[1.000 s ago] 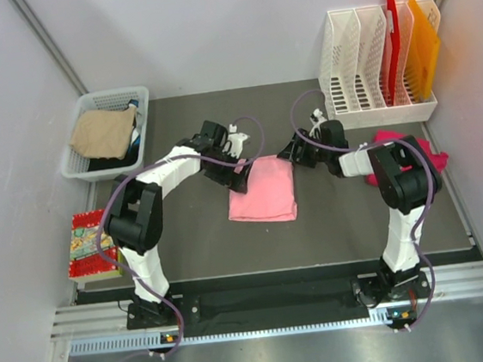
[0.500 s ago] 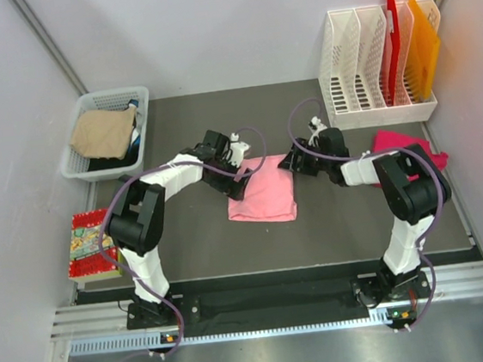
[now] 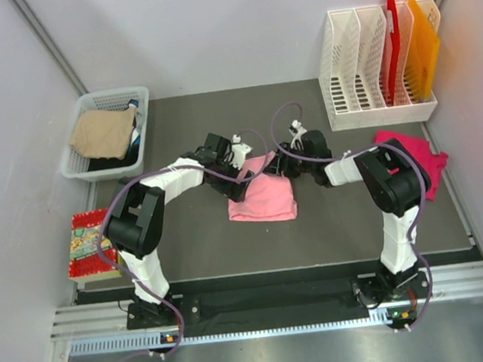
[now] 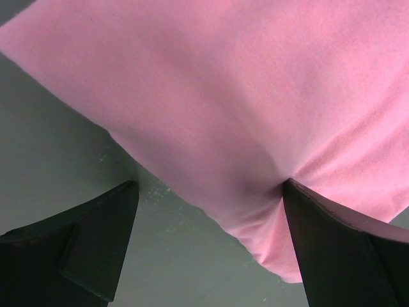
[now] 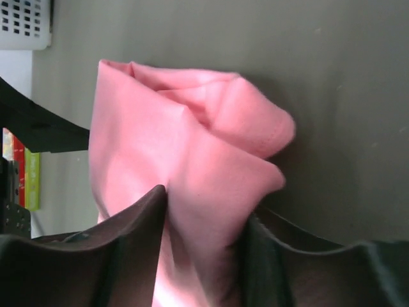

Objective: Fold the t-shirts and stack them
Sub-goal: Put the neatly folded tshirt into the corner of the board with the right arm

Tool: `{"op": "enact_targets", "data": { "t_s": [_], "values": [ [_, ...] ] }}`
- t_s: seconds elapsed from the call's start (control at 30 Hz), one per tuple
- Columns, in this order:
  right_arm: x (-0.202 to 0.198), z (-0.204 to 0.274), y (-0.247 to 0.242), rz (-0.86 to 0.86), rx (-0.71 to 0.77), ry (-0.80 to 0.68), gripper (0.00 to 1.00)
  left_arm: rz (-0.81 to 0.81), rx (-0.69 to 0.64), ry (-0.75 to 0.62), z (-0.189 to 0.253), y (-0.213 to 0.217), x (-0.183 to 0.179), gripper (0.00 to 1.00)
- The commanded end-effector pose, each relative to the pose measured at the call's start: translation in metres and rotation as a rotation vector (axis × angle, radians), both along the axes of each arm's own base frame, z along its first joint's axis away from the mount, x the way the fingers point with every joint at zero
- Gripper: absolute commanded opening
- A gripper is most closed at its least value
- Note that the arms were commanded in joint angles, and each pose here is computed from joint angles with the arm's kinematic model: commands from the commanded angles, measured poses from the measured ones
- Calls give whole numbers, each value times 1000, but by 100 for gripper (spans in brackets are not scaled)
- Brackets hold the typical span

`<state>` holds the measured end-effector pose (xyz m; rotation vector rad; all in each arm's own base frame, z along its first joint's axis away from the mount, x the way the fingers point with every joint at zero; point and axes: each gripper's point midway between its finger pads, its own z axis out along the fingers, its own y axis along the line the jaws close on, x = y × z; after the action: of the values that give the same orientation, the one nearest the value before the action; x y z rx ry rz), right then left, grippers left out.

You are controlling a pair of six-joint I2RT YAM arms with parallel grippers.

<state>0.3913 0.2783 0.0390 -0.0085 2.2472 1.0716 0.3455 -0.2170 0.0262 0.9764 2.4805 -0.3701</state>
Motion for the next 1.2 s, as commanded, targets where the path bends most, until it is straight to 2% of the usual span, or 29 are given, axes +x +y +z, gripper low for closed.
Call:
{"op": "enact_targets", "data": {
  "t_s": [0.0, 0.07, 0.1, 0.27, 0.33, 0.5, 0.6, 0.87, 1.17],
  "values": [
    [-28, -41, 3, 26, -24, 153, 39, -9, -14, 1, 4, 0, -10, 99],
    [-30, -41, 4, 24, -21, 160, 10, -7, -21, -12, 10, 0, -10, 99],
    [-30, -39, 2, 19, -21, 160, 0, -4, -23, -18, 12, 1, -10, 99],
    [-23, -5, -16, -26, -57, 116, 0, 31, -51, -84, 43, 19, -9, 99],
    [-16, 29, -27, -57, -56, 50, 0, 47, -65, -117, 61, 29, -9, 99],
    [-9, 86, -85, -207, -88, -13, 0, 101, -70, -220, 102, 66, -6, 99],
    [-12, 103, -125, -304, -101, -24, 0, 119, -77, -272, 117, 82, -13, 99],
    [-17, 121, -209, -502, -180, -10, 0, 123, -107, -279, 120, 99, -31, 99],
    [-11, 154, -304, -704, -231, -22, 0, 124, -130, -251, 108, 105, -32, 99]
  ]
}}
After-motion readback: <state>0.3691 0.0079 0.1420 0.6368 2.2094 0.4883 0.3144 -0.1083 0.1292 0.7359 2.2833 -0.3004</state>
